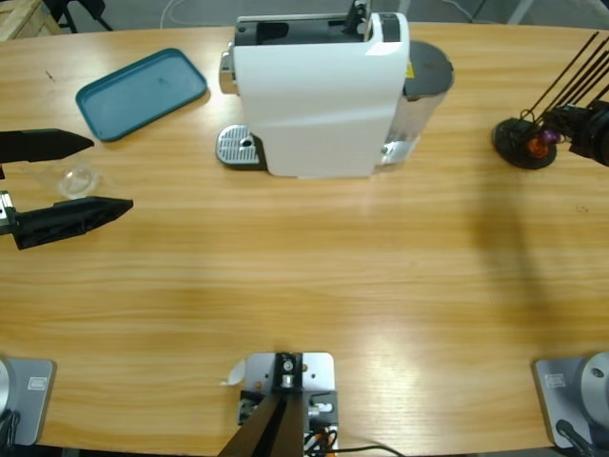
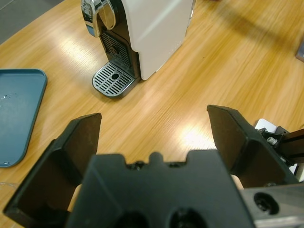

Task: Pour coffee

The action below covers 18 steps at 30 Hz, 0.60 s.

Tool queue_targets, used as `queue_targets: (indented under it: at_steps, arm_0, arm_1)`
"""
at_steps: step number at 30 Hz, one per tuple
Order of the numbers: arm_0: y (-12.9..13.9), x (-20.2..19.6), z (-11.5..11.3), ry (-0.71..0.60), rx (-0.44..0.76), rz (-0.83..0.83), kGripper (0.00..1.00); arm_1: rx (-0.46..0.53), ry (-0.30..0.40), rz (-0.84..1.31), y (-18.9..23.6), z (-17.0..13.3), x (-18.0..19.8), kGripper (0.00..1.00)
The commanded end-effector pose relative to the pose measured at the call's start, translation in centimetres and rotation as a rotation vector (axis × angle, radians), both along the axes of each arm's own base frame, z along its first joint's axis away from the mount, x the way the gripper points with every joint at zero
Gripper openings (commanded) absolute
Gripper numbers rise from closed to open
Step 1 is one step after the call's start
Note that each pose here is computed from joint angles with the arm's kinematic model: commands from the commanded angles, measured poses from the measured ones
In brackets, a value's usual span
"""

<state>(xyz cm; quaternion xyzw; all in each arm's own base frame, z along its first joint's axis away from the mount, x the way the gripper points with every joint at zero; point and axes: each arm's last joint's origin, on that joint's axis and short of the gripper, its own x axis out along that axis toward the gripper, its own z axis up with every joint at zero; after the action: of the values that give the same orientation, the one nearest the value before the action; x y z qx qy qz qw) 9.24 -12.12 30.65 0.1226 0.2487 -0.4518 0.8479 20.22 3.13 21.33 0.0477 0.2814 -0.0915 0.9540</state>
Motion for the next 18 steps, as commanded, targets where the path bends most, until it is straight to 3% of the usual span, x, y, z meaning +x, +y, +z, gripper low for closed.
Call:
queue_targets:
  at_steps: [1, 5, 7, 17, 18]
  arm_0:
    - [-0.47, 0.44, -0.63, 0.031, 0.016, 0.002, 0.964]
    - [-0.47, 0.44, -0.64, 0.032, 0.016, 0.003, 0.964]
    - [-0.54, 0.50, -0.63, 0.032, 0.017, 0.002, 0.964]
    - [-0.58, 0.53, -0.67, 0.032, 0.016, 0.002, 0.964]
    - [-0.58, 0.52, -0.67, 0.032, 0.016, 0.001, 0.964]
  arm_1:
    - [-0.020, 0.041, -0.007, -0.28, -0.84, -0.31, 0.226]
    - [-0.027, 0.050, -0.010, -0.42, -0.90, -0.44, 0.198]
    - [-0.027, 0.053, -0.008, -0.44, -0.93, -0.58, 0.093]
    - [-0.040, 0.051, -0.017, -0.54, -0.84, -0.49, 0.075]
    - [-0.044, 0.046, -0.019, -0.56, -0.65, -0.47, 0.014]
